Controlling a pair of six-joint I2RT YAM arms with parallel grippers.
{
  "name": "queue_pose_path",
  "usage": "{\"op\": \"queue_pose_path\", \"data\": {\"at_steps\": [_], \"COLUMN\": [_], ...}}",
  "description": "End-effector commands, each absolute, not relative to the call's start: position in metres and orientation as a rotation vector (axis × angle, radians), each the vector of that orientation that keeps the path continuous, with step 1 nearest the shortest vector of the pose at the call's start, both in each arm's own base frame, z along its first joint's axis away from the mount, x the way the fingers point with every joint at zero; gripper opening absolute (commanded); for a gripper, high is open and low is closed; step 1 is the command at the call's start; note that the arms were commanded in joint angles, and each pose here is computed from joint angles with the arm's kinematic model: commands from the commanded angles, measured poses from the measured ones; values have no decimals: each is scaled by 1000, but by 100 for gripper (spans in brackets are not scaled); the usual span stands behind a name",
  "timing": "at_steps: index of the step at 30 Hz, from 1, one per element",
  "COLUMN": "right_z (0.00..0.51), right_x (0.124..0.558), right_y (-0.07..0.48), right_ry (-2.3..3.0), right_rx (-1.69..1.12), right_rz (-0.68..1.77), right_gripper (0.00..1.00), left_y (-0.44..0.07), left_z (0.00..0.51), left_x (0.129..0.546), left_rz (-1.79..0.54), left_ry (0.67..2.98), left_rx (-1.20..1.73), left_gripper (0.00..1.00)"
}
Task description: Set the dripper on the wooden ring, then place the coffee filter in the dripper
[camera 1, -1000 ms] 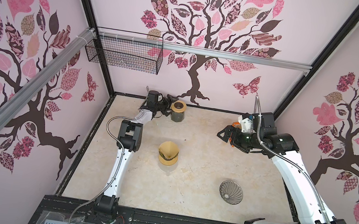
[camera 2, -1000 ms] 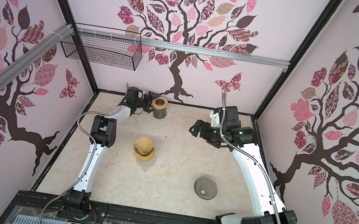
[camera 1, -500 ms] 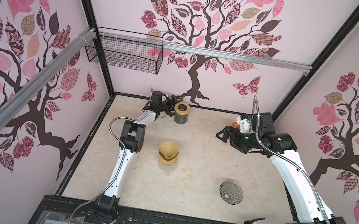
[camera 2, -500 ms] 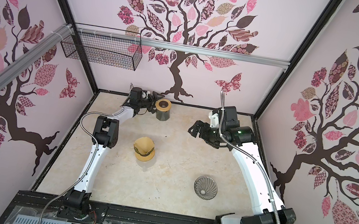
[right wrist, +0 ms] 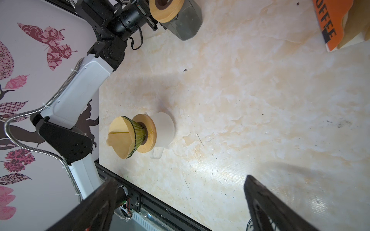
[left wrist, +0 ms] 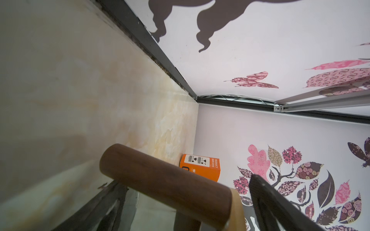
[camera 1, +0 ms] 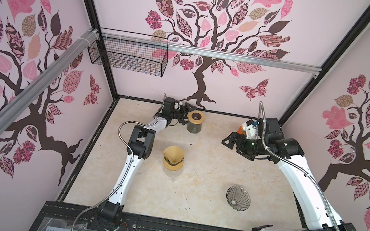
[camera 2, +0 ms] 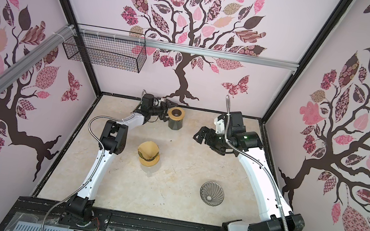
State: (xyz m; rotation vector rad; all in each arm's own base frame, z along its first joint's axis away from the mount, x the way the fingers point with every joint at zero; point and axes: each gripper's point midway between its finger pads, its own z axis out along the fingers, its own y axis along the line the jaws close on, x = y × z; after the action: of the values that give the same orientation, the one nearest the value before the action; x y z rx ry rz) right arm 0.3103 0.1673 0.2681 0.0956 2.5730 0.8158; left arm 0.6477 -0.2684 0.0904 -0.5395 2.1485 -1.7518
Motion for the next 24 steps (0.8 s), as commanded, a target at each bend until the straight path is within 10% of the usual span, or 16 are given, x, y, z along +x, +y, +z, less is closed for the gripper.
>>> {"op": "queue_pose_path", "data": {"at_steps": [1,24], "right_z": [280,274], "right_x": [300,282], "right_y": [166,157], "right_ry": [2530,2513], "right_rx": [49,98], "right_rz": [831,824], "right_gripper": [100,100], "left_y": [-285,-363], "left_z": [132,138], "left_x": [632,547], "left_rz": [-1813,-1984], "left_ry": [2116,2249], "left_rx": [-407,-171], "left_gripper": [98,98]}}
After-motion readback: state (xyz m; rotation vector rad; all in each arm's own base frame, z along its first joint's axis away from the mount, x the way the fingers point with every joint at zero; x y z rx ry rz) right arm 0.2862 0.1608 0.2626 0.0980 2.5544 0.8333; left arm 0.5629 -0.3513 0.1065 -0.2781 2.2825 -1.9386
